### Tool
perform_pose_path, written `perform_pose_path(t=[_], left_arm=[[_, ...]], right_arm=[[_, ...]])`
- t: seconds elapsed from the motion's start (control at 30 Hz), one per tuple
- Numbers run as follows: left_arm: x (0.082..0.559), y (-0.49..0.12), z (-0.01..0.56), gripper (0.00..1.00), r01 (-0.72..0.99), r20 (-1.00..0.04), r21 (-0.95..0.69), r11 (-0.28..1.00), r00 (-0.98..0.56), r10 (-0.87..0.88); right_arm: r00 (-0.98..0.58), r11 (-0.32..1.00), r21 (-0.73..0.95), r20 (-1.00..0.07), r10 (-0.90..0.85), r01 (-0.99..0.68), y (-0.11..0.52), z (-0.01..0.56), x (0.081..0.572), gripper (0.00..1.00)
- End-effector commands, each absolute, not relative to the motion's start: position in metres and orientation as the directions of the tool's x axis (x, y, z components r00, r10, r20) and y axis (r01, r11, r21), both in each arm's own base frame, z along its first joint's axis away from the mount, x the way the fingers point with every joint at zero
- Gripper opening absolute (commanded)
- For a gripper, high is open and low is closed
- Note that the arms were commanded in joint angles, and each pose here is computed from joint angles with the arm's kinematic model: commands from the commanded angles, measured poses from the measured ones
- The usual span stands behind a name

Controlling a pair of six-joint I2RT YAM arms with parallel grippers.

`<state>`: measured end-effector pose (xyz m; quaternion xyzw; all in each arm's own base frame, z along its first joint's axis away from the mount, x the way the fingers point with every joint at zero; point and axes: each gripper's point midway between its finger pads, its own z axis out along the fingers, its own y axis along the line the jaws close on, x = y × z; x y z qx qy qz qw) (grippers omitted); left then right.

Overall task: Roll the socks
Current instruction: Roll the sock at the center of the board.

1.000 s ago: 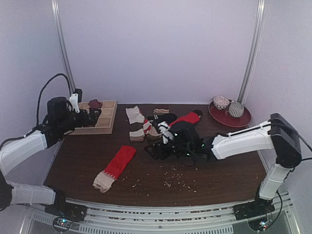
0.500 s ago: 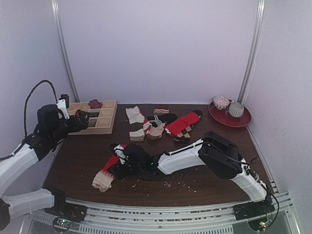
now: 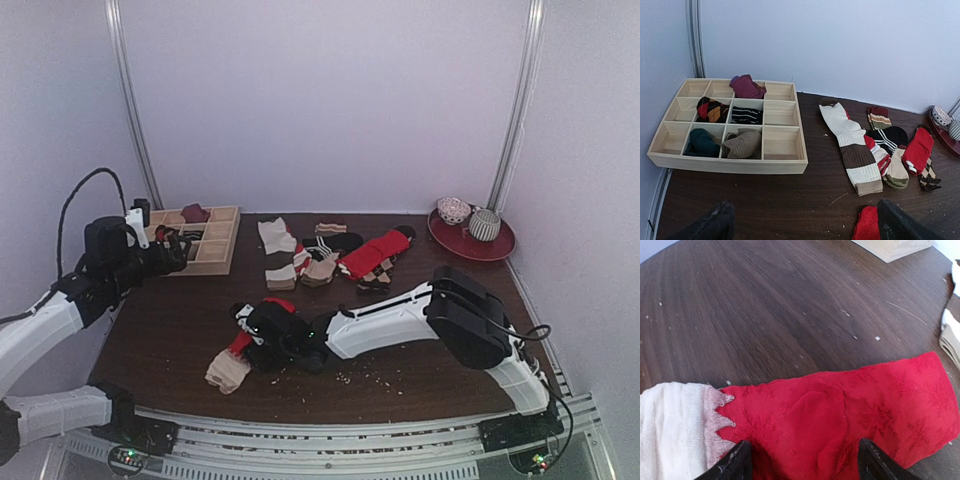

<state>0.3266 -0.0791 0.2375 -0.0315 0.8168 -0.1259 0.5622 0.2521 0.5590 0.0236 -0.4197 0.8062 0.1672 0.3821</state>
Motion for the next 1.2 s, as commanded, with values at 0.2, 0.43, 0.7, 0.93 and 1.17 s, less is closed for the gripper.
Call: perform_pose_path(t=[0.2,0.43,0.7,0.93,1.17], left_arm=[[0.316,-0.127,0.246,0.98,0.307,-0.927,-0.264,0.914,-0.343,-0.153],[0.294,-0.192,0.234,0.98,0.528,-0.952,-0.197,0.826,-0.305,-0.032],[0.273,-0.25,0.2,0.98,0.668,-0.959,-0.111,0.736,-0.268,0.098],[0.257,-0.285,0.186,0.98,0.788,-0.963,-0.028,0.615,-0.186,0.195],[0.249,-0.299,0.161,0.98,0.823,-0.95,-0.033,0.567,-0.201,0.238]], right_arm=[[-0.425,0.58,-0.32,-0.438,-0.792,-0.749,0.364,-0.037,0.264,0.74],[-0.361,0.532,-0.228,-0.517,-0.776,-0.815,0.34,-0.016,0.256,0.74],[-0.172,0.469,-0.097,-0.85,-0.498,-0.878,0.367,0.129,0.229,0.77],[-0.085,0.216,-0.04,-0.839,-0.538,-0.976,0.376,0.099,0.156,0.75],[-0.069,0.162,-0.033,-0.807,-0.586,-0.986,0.375,0.061,0.134,0.73]])
